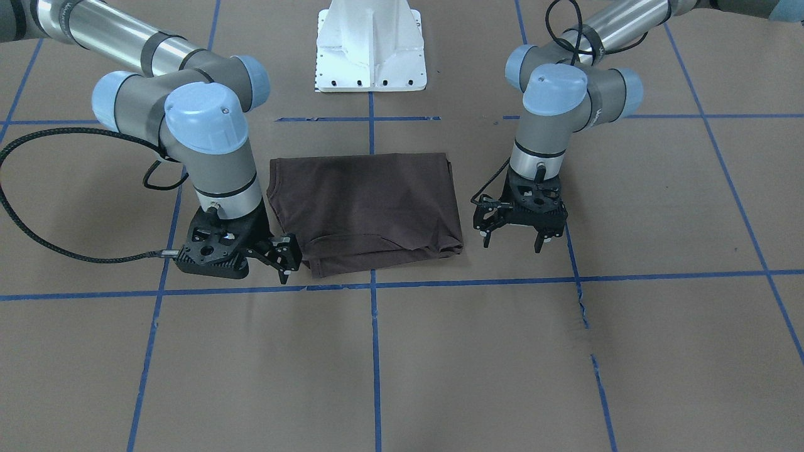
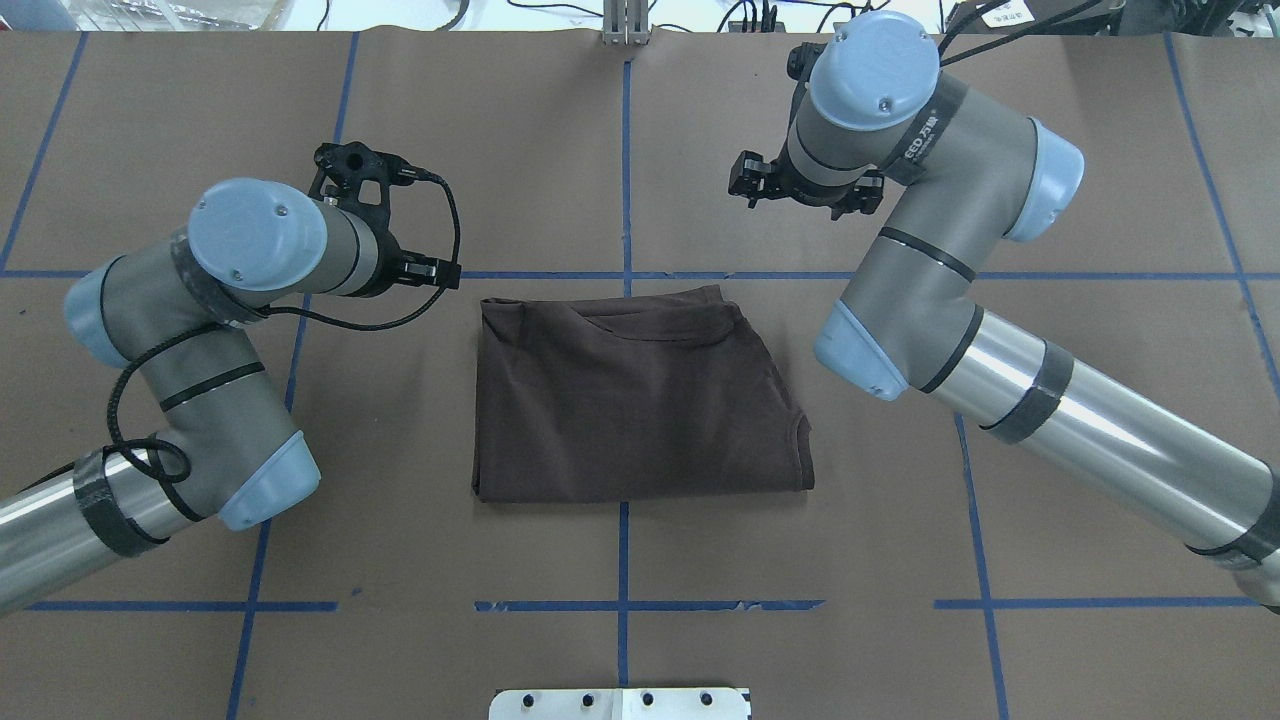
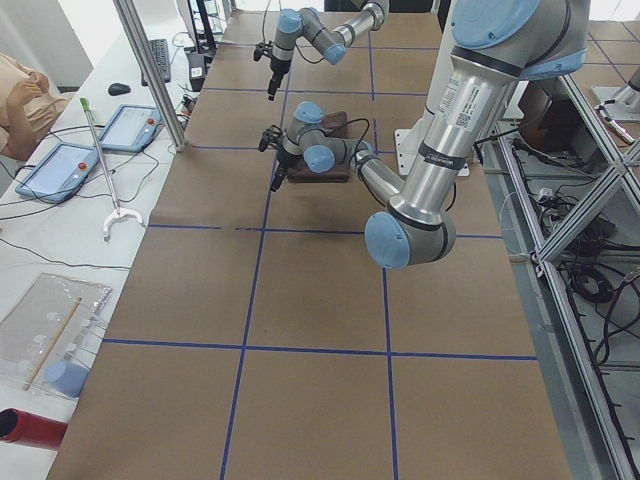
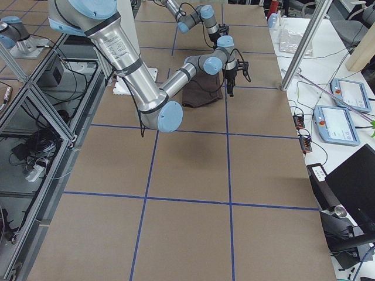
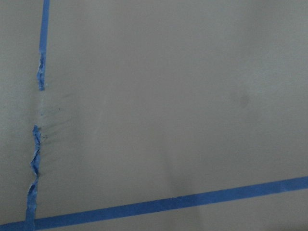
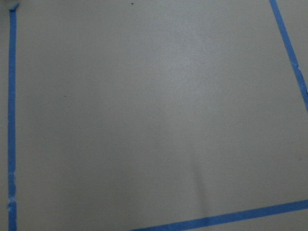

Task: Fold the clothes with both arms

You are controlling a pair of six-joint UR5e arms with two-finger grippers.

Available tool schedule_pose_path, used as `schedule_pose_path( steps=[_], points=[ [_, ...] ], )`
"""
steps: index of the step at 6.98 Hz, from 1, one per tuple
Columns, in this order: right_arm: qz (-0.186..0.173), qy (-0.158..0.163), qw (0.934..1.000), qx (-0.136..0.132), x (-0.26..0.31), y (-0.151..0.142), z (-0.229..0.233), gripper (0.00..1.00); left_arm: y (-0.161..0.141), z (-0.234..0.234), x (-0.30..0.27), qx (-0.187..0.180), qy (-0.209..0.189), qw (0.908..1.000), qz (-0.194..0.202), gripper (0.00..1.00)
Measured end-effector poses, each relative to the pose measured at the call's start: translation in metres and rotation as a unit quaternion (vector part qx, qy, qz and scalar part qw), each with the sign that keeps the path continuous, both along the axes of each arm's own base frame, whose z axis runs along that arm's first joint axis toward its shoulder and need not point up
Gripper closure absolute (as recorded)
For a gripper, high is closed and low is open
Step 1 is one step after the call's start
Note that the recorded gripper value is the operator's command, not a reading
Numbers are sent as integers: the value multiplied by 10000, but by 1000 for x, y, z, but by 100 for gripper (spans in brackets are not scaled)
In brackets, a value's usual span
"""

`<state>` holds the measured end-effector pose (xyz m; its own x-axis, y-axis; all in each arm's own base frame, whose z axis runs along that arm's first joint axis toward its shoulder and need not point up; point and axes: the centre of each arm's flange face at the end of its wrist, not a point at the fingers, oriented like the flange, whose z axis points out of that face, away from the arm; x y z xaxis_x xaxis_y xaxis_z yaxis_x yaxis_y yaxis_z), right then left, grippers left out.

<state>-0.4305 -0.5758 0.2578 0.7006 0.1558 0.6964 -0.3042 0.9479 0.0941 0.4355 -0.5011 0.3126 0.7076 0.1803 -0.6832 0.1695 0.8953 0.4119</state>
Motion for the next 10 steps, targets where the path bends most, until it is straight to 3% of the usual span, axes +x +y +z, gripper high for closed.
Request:
schedule_pose_path(
  steps=[2,4,7,9,10],
  points=[
    [-427,-5,9988,226,64,20,31,0,34,-24,-46,-38,81,9999,146,0],
    [-981,133,9942,412,171,51,94,0,72,-30,-123,-33,-132,9991,389,0],
    [-1904,461,9783,680,369,93,238,0,72,43,-291,440,-942,9891,1045,0],
    [-1932,214,9806,237,446,155,329,0,60,110,-407,668,-1276,9793,1425,0],
    [-1873,141,9822,-13,459,181,356,0,57,152,-453,587,-1289,9782,1517,0]
  ],
)
